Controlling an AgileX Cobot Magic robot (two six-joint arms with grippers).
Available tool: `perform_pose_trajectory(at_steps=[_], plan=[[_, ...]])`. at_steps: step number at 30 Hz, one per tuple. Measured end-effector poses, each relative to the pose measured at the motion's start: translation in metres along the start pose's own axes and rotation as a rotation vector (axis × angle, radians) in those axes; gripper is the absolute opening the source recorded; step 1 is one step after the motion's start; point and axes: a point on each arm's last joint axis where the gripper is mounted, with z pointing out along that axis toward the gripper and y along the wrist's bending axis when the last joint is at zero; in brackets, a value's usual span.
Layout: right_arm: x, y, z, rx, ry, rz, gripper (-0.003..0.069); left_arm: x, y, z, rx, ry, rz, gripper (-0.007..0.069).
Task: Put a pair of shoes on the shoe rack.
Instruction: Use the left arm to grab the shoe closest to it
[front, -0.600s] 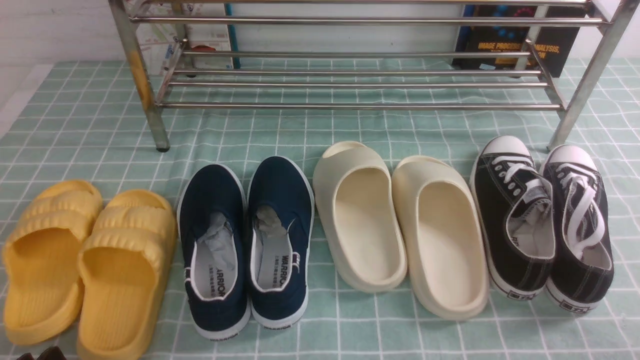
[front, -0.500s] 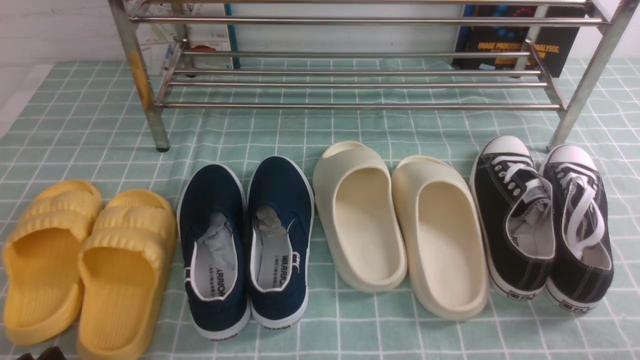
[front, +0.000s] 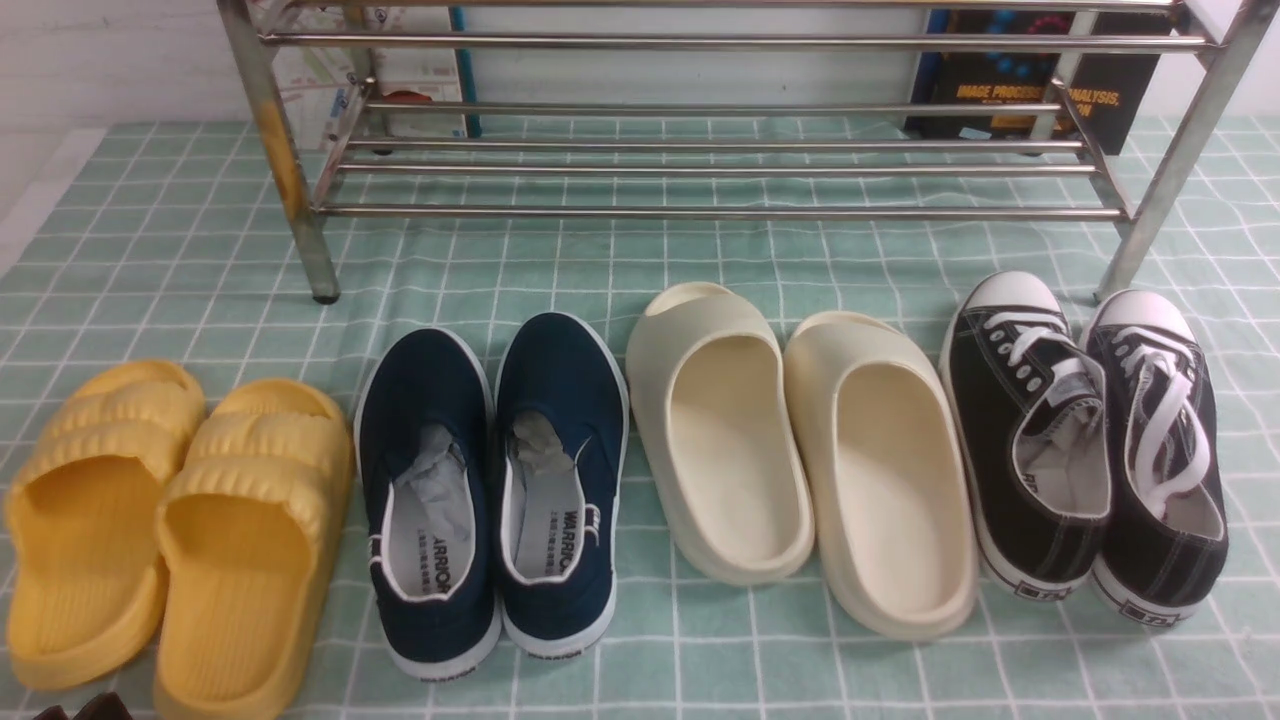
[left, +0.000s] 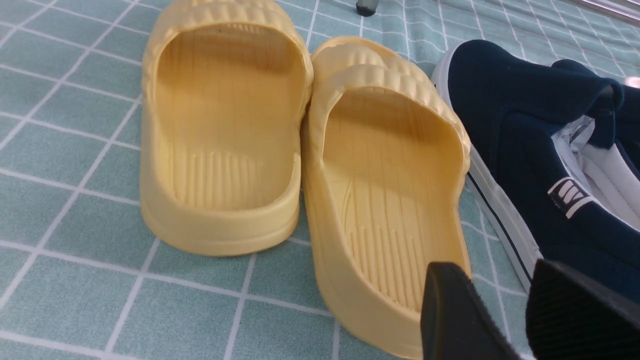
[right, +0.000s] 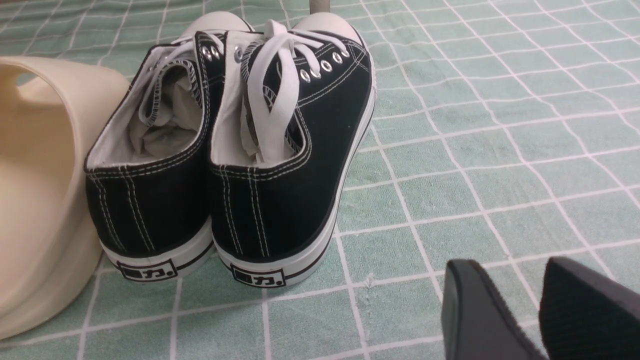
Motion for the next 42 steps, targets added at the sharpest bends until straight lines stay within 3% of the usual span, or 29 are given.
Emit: perform_pose_trajectory(at_steps=[11,14,21,23,28,37,41,42], plan=[[0.000,0.000,0.000,0.000,0.000,0.000,0.0239,-0.002,0.000,0.000,0.003,-0.017,0.002,0.0239],[0.000,0.000,0.000,0.000,0.000,0.000,0.0239,-0.004,-0.002,0.000,0.024,-0.038,-0.063,0.0239],[0.000,0.000,0.000,0.000,0.000,0.000,0.0239,-0.004,-0.009,-0.001,0.108,-0.028,-0.416,0.0239],[0.000,0.000,0.000,0.000,0.000,0.000,0.0239,-0.005,-0.015,-0.001,0.175,0.007,-0.736,0.0239],[0.000,0.000,0.000,0.000,0.000,0.000,0.0239,-0.007,-0.020,-0.003,0.246,0.041,-1.026,0.0239],[0.000,0.000,0.000,0.000,0.000,0.000,0.0239,-0.009,-0.020,-0.003,0.249,0.017,-0.989,0.0239],[0.000,0.000,0.000,0.000,0.000,0.000,0.0239,-0.026,-0.026,-0.011,0.289,-0.036,-0.872,0.0237],[0.000,0.000,0.000,0.000,0.000,0.000,0.0239,-0.048,-0.033,-0.024,0.337,-0.103,-0.758,0.0229]])
